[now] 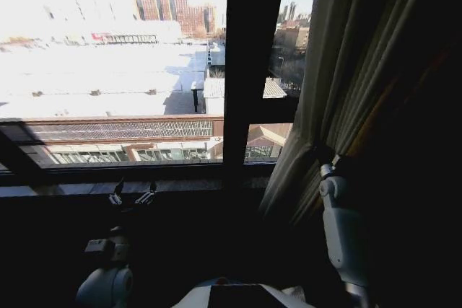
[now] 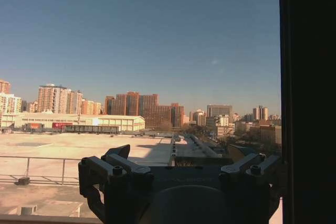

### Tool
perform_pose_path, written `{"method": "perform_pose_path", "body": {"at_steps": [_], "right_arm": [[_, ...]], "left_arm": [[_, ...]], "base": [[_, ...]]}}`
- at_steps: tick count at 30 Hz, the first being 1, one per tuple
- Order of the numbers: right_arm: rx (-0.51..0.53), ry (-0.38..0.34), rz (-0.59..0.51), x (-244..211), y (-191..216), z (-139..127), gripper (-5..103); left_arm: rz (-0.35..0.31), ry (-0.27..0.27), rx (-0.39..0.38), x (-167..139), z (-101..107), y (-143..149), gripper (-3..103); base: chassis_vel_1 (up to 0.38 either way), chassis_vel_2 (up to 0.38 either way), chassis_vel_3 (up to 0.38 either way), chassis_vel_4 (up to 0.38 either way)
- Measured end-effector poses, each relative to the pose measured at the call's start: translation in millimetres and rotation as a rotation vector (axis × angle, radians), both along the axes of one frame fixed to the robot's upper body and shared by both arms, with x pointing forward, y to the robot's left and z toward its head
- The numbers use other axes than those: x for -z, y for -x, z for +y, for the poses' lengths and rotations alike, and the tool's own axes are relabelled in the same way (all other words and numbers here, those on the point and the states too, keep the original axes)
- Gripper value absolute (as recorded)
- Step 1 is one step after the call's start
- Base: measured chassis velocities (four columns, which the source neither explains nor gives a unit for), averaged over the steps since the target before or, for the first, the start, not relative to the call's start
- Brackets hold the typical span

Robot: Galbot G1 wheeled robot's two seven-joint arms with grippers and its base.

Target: Open the curtains by pulling them apart, changing their state from closed to fully open.

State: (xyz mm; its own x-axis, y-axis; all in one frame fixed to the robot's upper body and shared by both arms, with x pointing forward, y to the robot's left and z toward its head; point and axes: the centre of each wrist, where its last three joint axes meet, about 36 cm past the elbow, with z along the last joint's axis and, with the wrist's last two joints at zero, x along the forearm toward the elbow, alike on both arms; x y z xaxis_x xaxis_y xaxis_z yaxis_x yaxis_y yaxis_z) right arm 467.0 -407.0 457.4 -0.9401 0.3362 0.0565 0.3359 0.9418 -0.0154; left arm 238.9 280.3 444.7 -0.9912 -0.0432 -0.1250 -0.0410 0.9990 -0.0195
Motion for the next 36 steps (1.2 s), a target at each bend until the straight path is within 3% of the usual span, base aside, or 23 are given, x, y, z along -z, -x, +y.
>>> {"method": "perform_pose_path", "body": {"at_steps": [9, 12, 15, 17, 19, 20, 22, 23, 24, 28, 30, 32, 36], "right_arm": [[0.124, 0.004, 0.010, 0, 0, -32, 0], [0.128, 0.015, 0.015, 1, 1, -30, -3], [0.086, 0.018, 0.012, 1, 4, -20, 1], [-0.039, 0.004, 0.016, -1, 15, 8, 12], [-0.061, 0.005, 0.019, -1, 17, 13, 17], [-0.156, 0.004, 0.033, 0, 30, 36, 22], [-0.224, -0.001, 0.052, 1, 41, 59, 33], [-0.247, -0.002, 0.059, 1, 46, 68, 33], [-0.247, -0.002, 0.059, 1, 46, 68, 33], [-0.292, 0.000, 0.077, 2, 69, 92, 56], [-0.297, 0.004, 0.076, 0, 76, 97, 56], [-0.307, 0.014, 0.069, -5, 91, 103, 66], [-0.331, 0.066, 0.039, -19, 115, 112, 83]], "left_arm": [[0.003, 0.001, -0.004, 3, 1, 3, 100], [0.003, 0.001, -0.005, 3, 1, 3, 100], [0.002, 0.001, -0.006, 3, 1, 3, 100], [-0.001, 0.002, -0.006, 3, 1, 2, 100], [-0.002, 0.003, -0.006, 3, 1, 2, 100], [-0.005, 0.004, -0.005, 2, 0, 1, 100], [-0.004, 0.005, -0.005, 0, 0, -1, 100], [0.000, 0.007, -0.006, -1, 0, -2, 100], [0.000, 0.007, -0.006, -1, 0, -2, 100], [0.014, 0.021, -0.009, -7, 0, -9, 100], [0.017, 0.027, -0.010, -8, 0, -9, 100], [0.020, 0.038, -0.014, -11, 0, -9, 100], [0.026, 0.048, -0.024, -17, 1, -11, 100]], "base": [[0.000, 0.000, 0.000, 0.000], [0.000, 0.000, 0.000, 0.000], [0.000, 0.000, 0.000, 0.000], [0.000, 0.000, 0.000, 0.000], [0.000, 0.000, 0.000, 0.000], [0.000, 0.000, 0.000, 0.000], [0.000, 0.000, 0.000, 0.000], [0.000, 0.000, 0.000, 0.000], [0.000, 0.000, 0.000, 0.000], [0.000, 0.000, 0.000, 0.000], [0.000, 0.000, 0.000, 0.000], [0.000, 0.000, 0.000, 0.000], [0.000, 0.000, 0.000, 0.000]]}}
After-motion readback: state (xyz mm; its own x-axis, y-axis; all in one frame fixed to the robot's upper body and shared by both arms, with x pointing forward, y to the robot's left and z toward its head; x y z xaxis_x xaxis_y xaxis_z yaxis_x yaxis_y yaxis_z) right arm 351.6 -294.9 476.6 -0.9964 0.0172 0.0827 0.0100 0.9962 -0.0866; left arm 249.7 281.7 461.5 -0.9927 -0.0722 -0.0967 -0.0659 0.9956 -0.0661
